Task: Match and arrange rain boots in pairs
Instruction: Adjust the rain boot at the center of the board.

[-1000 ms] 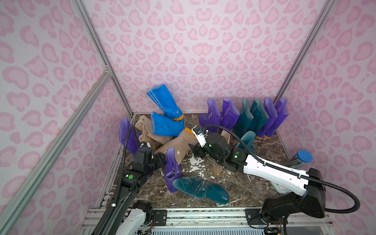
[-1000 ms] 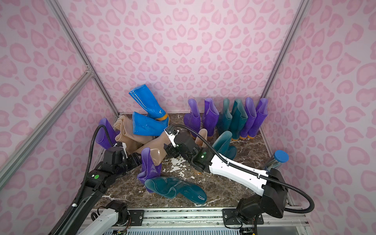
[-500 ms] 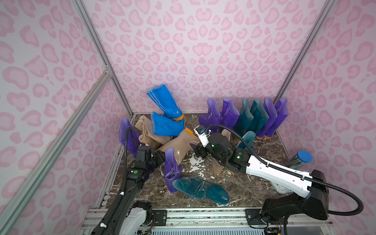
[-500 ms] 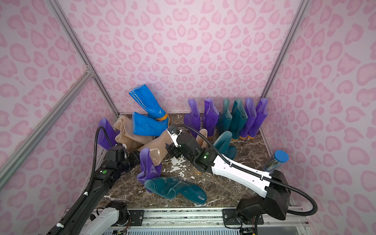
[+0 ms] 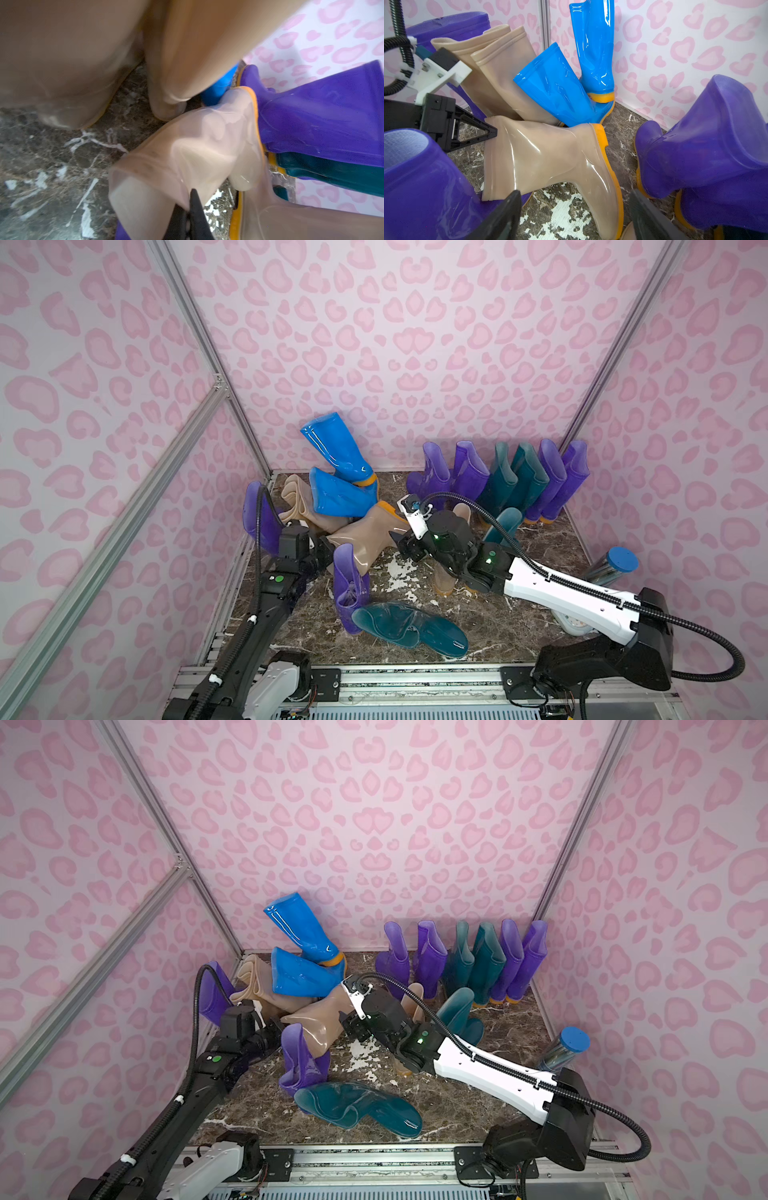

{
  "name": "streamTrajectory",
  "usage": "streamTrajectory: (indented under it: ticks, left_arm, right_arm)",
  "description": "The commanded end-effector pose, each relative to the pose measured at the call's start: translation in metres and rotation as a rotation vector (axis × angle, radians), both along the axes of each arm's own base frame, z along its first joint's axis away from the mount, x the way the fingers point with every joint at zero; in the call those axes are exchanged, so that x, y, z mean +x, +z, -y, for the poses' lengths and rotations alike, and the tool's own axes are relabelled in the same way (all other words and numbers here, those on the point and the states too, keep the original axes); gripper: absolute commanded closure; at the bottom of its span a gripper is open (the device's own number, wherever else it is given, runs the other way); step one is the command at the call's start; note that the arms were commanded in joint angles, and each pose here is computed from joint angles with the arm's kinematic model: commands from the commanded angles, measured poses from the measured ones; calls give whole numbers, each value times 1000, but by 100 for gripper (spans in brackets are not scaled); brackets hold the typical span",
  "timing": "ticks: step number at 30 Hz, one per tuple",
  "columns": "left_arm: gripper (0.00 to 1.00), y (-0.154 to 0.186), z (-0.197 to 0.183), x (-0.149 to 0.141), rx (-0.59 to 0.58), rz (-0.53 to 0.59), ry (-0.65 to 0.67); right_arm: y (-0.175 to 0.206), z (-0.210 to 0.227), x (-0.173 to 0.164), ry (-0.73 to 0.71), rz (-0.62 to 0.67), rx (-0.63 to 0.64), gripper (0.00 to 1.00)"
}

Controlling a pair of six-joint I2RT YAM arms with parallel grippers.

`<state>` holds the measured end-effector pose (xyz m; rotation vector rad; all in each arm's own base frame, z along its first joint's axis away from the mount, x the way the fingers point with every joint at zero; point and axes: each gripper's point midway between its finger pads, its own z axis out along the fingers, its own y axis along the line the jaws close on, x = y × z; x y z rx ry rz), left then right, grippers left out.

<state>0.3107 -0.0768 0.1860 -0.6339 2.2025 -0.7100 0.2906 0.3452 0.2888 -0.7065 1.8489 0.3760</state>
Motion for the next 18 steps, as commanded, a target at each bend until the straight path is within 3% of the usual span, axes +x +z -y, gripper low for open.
streamTrajectory:
  ticks: [1,6,18]
  left_arm:
    - [98,40,13,17,-31,105,-56]
    - [98,65,48,33,-101,132,-146]
    - [98,101,132,85,-131,173,-319]
  right_arm:
    - [8,2,5,-24,21,23,19]
    - [11,2,8,-21,23,37,20]
    - [16,-7,6,35,19,51,15]
